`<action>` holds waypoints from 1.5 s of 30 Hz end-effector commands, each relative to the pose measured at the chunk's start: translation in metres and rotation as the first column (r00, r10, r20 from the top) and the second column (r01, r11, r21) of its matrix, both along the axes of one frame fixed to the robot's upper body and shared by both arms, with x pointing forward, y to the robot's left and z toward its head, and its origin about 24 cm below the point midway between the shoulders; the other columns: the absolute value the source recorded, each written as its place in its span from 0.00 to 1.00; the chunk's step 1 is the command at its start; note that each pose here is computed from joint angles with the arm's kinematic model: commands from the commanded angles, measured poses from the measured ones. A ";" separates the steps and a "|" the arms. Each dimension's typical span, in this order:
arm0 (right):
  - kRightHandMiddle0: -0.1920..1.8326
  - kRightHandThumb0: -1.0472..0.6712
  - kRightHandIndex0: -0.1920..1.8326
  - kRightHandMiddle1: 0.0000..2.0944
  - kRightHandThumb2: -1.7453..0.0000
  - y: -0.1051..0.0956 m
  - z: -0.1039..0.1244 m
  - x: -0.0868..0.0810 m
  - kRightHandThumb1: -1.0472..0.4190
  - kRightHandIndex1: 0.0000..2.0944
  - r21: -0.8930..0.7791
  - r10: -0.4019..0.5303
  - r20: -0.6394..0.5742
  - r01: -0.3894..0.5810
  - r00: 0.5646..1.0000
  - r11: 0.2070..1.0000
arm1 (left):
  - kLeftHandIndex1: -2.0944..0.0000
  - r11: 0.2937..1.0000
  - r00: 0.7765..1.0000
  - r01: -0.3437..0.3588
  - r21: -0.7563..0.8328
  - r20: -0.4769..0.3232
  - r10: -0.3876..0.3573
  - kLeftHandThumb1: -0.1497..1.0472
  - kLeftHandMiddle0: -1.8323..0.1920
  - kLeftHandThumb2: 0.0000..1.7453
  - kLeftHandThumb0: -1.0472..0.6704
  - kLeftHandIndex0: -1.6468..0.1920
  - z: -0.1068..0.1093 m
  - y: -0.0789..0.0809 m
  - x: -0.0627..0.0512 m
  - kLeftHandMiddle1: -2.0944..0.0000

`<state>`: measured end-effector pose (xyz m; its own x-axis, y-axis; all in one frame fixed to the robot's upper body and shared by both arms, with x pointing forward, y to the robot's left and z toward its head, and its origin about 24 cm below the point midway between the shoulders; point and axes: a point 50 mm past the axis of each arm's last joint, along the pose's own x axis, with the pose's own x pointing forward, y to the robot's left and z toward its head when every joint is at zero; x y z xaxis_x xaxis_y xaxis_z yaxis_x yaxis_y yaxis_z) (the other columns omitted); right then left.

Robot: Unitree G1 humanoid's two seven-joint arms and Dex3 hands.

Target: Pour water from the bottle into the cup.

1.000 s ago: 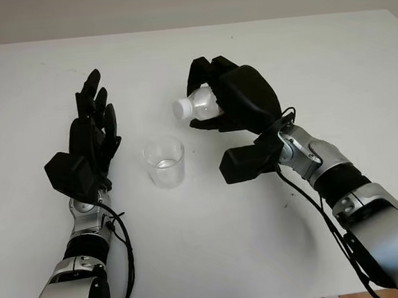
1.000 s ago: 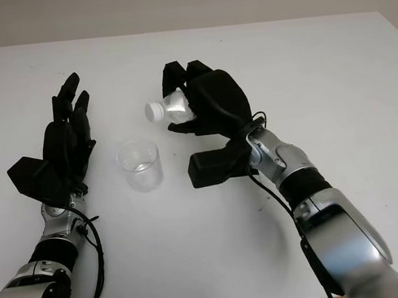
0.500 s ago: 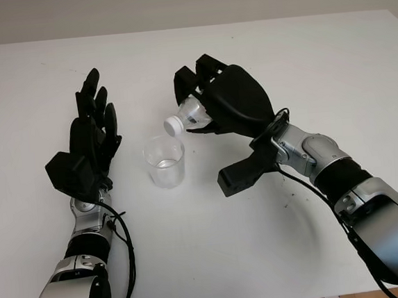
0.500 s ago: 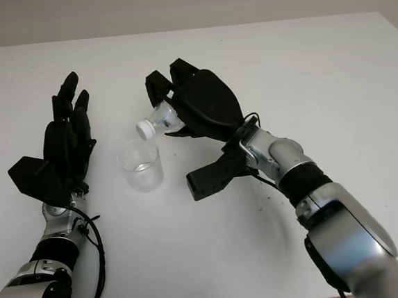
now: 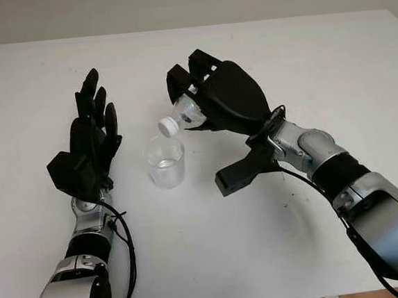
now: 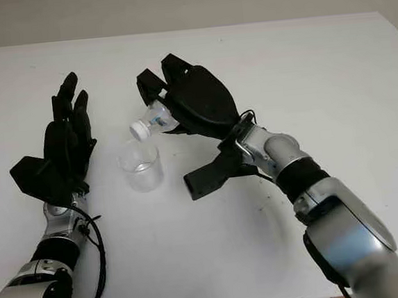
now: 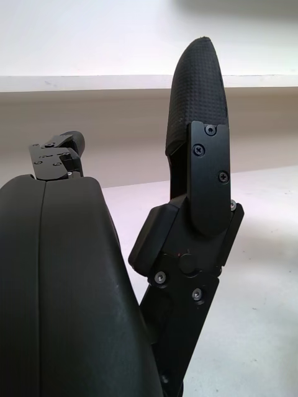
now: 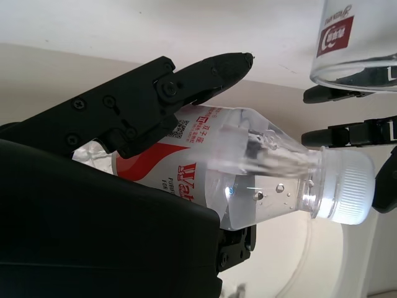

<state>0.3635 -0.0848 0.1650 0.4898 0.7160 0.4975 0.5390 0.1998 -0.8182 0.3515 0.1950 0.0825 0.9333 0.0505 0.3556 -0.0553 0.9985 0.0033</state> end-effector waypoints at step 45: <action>0.53 0.33 0.71 1.00 0.86 0.009 0.017 0.004 0.00 1.00 0.000 0.039 0.098 -0.039 0.994 0.999 | 0.74 0.999 0.998 0.029 -0.017 -0.054 -0.029 1.00 1.00 0.29 0.00 1.00 -0.017 -0.006 -0.004 0.78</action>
